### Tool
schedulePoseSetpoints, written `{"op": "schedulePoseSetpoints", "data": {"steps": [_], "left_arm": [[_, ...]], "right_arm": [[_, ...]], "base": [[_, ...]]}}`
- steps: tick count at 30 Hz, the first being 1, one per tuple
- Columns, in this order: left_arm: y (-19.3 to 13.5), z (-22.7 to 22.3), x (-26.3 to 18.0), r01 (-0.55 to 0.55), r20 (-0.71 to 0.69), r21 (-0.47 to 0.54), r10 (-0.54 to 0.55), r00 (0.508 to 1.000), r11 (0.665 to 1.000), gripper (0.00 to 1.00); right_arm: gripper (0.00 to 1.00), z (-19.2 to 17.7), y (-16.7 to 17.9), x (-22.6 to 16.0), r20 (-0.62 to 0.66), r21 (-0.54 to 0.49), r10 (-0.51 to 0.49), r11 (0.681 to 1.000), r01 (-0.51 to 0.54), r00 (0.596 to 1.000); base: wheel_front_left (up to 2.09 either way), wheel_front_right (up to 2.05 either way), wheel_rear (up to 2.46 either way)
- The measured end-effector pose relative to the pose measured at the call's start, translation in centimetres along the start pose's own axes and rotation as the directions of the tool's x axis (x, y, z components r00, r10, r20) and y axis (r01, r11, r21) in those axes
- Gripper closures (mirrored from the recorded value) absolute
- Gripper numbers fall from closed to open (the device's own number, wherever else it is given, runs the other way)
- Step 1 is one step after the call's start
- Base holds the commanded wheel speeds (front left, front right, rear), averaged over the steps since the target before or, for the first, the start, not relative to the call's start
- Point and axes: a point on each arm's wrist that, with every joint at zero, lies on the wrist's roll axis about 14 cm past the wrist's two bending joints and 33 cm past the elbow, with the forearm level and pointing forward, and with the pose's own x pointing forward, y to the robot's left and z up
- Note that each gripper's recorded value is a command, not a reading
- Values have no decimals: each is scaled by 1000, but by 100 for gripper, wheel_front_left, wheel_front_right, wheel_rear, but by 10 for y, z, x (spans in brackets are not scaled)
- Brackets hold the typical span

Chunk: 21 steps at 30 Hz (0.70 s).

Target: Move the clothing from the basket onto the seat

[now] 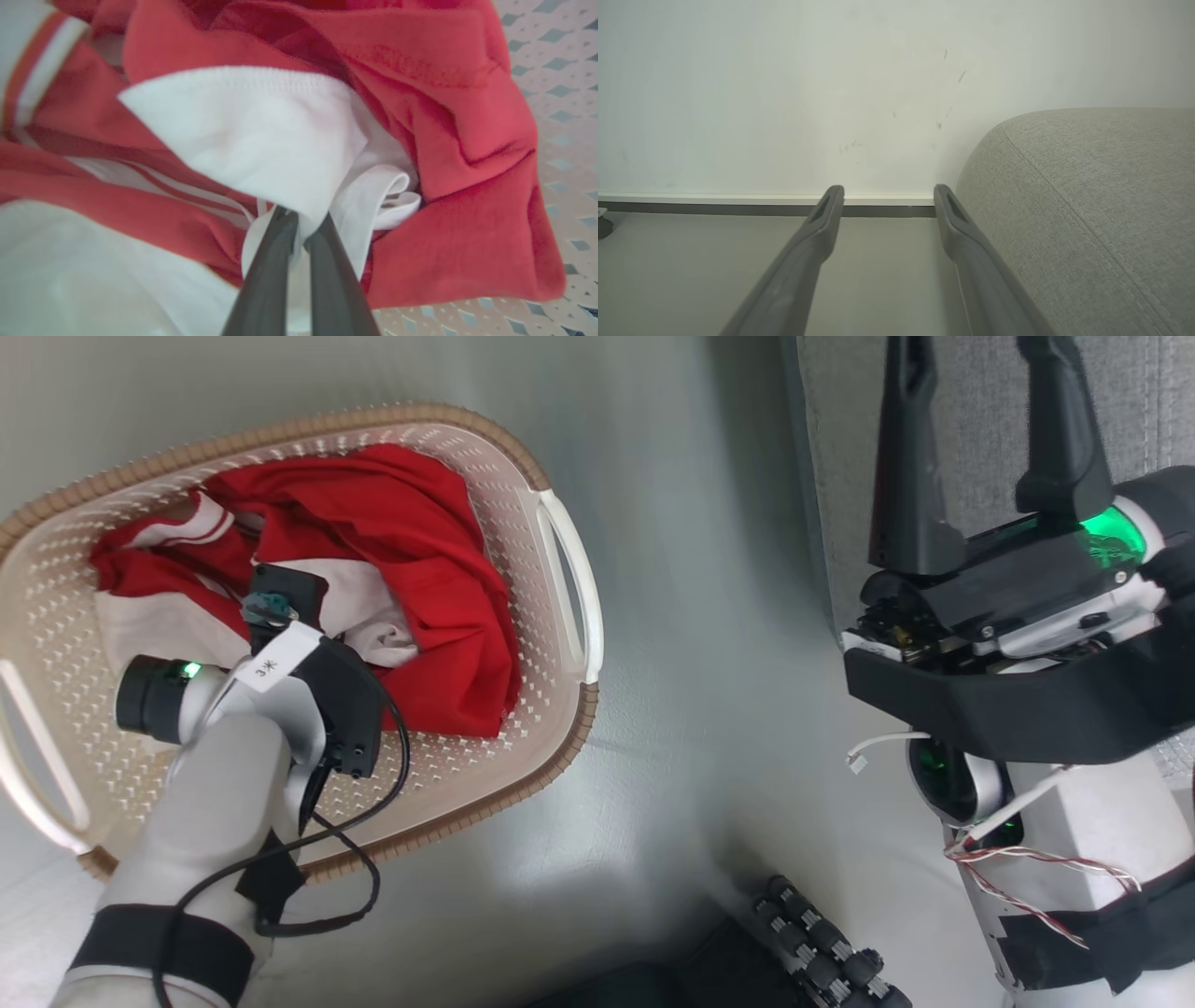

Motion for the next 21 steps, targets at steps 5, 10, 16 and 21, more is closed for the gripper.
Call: {"op": "schedulePoseSetpoints", "data": {"steps": [5, 10, 16, 21], "left_arm": [[-7, 10, -9, 2, 41, 8, -2, 999, 1000, 100], [-15, 23, -23, 8, 100, 15, -9, 995, 1000, 100], [-8, 27, -47, -30, 155, 25, 26, 988, 999, 100], [-7, 42, -71, -54, 238, -5, 54, 970, 999, 100]], "right_arm": [[0, 6, 6, 1, 8, -4, 26, 1000, -26, 1000], [0, 12, 9, 2, 19, -17, 43, 999, -42, 999], [0, 24, 14, 2, 33, -23, 73, 997, -72, 997], [0, 41, 19, 3, 60, -27, 88, 996, -87, 994]], "base": [[0, 0, 0], [0, 0, 0], [0, 0, 0], [0, 0, 0]]}}
